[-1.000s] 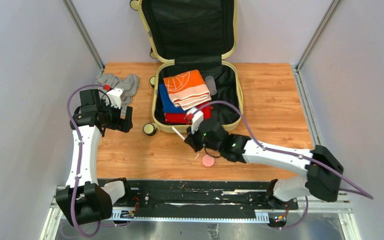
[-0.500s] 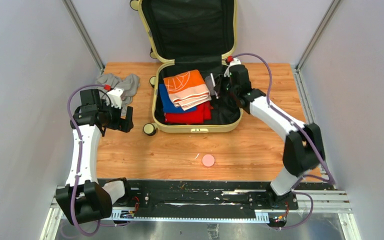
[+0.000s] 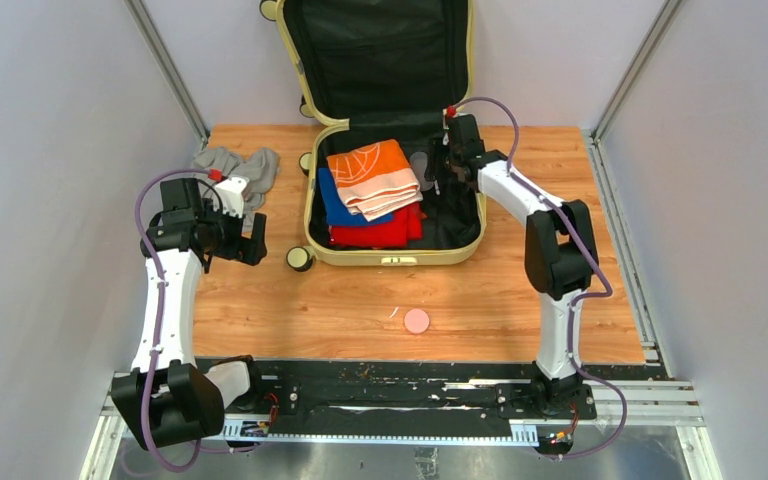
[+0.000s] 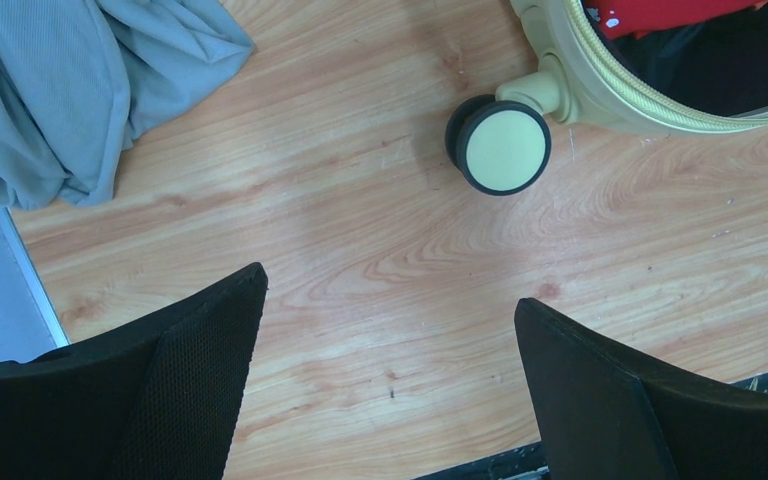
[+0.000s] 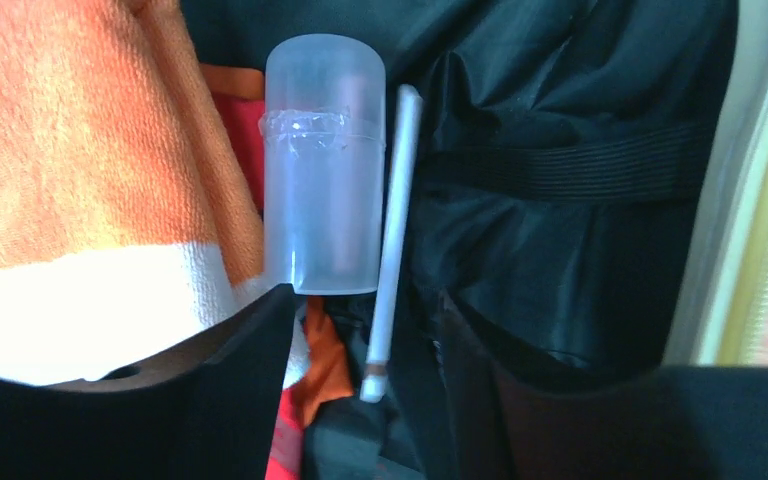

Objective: Pack the luggage
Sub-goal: Place the makeup in the luggage.

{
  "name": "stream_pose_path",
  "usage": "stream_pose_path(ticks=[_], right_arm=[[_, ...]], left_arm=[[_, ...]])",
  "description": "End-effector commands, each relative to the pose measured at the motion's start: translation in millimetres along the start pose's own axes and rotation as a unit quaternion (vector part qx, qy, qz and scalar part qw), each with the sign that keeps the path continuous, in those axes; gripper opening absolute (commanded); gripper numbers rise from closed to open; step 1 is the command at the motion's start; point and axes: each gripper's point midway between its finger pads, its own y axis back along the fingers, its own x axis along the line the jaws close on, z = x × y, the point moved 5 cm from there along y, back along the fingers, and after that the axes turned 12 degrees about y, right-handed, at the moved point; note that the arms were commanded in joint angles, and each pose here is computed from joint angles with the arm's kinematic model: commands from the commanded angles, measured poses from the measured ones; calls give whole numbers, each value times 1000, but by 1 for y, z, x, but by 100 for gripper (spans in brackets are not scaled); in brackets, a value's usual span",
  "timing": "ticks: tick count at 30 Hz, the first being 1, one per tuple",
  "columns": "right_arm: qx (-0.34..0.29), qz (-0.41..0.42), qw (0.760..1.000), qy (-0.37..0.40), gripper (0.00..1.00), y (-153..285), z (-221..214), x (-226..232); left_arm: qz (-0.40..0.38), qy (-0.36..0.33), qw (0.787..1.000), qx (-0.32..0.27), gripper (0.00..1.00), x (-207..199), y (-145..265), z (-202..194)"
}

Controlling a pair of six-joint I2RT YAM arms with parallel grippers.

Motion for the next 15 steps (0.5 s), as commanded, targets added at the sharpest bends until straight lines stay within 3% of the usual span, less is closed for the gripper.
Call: stream_pose_path(ticks=[1, 4, 8, 15], right_arm=[[-2, -17, 1000, 7, 66, 18, 15, -11], [-21, -29, 999, 5, 79, 46, 23, -13], [-27, -15, 1000, 3, 84, 92, 9, 3], [2, 41, 995, 94, 95, 184, -100, 82]], left_arm=[[-1, -1, 1000, 8, 100, 2, -1, -4], [-3, -1, 1000, 9, 100, 1, -1, -5], [-5, 2, 1000, 7, 100, 0, 0, -5], [-6, -1, 1000, -3, 100, -3, 4, -5]])
